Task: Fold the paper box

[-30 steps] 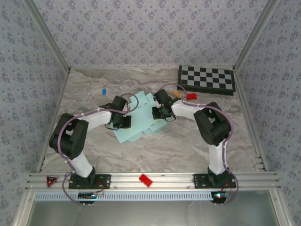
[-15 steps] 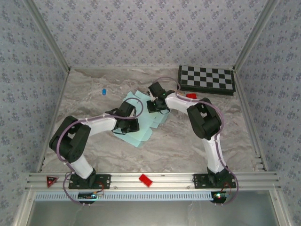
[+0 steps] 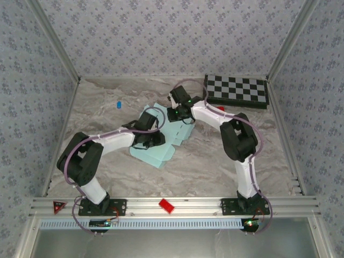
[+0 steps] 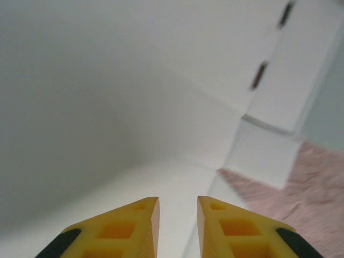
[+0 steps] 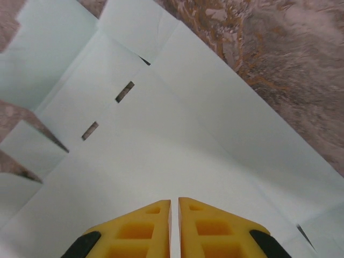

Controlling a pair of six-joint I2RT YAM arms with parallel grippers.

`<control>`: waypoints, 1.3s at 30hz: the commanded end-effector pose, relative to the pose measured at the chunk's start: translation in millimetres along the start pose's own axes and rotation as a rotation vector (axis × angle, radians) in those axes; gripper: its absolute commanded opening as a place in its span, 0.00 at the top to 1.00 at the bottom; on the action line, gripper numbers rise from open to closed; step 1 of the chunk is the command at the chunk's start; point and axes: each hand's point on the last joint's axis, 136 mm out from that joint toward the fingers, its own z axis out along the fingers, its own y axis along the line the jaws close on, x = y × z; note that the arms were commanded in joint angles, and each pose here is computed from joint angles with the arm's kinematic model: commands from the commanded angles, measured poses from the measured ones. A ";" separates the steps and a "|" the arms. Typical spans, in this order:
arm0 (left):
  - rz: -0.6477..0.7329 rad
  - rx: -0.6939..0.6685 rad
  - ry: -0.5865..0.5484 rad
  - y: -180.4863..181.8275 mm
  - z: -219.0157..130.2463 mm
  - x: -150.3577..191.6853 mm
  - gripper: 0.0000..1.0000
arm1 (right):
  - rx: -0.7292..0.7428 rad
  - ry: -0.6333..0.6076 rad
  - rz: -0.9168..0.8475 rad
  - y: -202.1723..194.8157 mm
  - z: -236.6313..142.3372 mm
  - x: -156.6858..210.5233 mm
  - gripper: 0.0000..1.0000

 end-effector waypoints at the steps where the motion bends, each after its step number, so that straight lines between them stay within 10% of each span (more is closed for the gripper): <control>1: 0.059 0.016 -0.056 -20.3 -18.0 -26.5 0.72 | 0.003 -0.033 0.046 -1.9 -28.9 -0.9 0.87; 24: 0.112 -0.081 -0.156 4.8 1.5 -171.9 0.58 | 0.117 0.132 0.182 -36.6 13.7 90.8 0.89; 39: 0.114 -0.148 -0.112 39.5 32.3 -184.0 0.55 | 0.224 0.177 0.118 -69.2 22.9 93.3 0.89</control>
